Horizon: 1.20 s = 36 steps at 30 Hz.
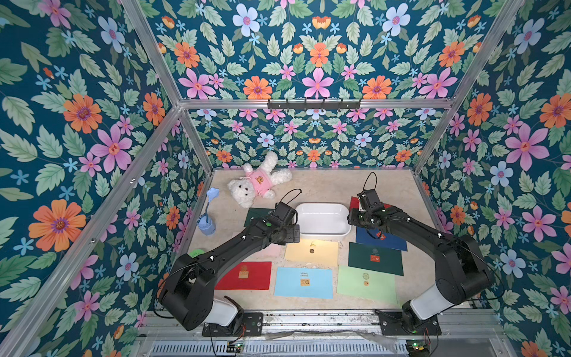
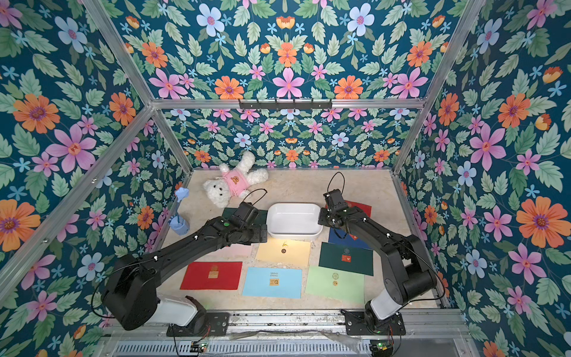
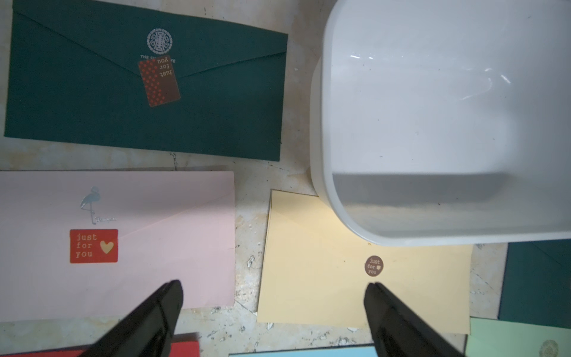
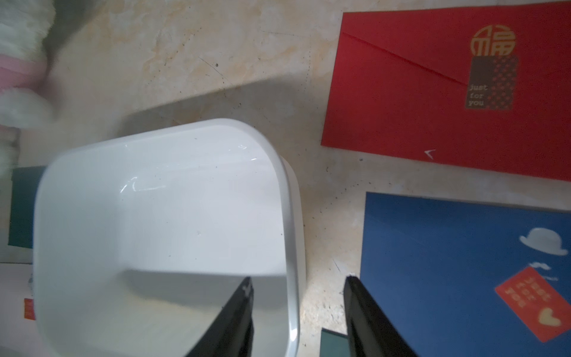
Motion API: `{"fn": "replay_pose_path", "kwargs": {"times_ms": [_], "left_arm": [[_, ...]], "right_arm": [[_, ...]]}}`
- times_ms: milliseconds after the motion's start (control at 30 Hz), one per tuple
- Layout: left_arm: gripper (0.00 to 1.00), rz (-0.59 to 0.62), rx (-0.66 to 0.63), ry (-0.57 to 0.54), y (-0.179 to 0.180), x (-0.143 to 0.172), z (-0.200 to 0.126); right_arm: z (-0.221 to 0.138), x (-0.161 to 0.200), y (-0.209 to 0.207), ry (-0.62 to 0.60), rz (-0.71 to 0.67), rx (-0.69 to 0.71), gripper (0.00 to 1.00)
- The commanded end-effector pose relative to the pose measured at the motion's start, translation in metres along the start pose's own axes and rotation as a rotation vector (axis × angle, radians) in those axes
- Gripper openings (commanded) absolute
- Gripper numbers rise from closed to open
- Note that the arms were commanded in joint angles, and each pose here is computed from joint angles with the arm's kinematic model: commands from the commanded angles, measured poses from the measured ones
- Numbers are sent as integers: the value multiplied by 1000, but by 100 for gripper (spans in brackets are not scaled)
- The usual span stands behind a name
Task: Put the sealed envelopes into the storage box
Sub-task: Adjust the storage box at the center of the board.
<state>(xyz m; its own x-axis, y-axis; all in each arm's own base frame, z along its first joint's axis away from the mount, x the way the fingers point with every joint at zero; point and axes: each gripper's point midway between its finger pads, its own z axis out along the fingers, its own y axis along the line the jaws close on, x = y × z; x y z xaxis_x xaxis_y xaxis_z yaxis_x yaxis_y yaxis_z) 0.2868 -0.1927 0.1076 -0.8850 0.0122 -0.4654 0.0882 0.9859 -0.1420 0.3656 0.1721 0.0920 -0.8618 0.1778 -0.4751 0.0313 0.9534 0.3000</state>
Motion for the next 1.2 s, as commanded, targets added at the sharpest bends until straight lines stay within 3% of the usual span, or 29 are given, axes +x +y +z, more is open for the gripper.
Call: {"fn": "replay_pose_path", "kwargs": {"times_ms": [0,300,700,1033,1167], "left_arm": [[99,4,-16,-2,2,-2,0],[99,10,-20,3,0,-4,3],[99,17,-29,2,2,-4,4],[99,22,-22,30,2,4,8],[99,17,-16,38,3,8,9]], "right_arm": [[9,3,4,15,-33,-24,43],[25,4,4,15,2,-31,25],[41,-6,6,21,20,-18,9],[58,-22,1,40,-10,15,10],[55,-29,4,35,-30,15,21]]}}
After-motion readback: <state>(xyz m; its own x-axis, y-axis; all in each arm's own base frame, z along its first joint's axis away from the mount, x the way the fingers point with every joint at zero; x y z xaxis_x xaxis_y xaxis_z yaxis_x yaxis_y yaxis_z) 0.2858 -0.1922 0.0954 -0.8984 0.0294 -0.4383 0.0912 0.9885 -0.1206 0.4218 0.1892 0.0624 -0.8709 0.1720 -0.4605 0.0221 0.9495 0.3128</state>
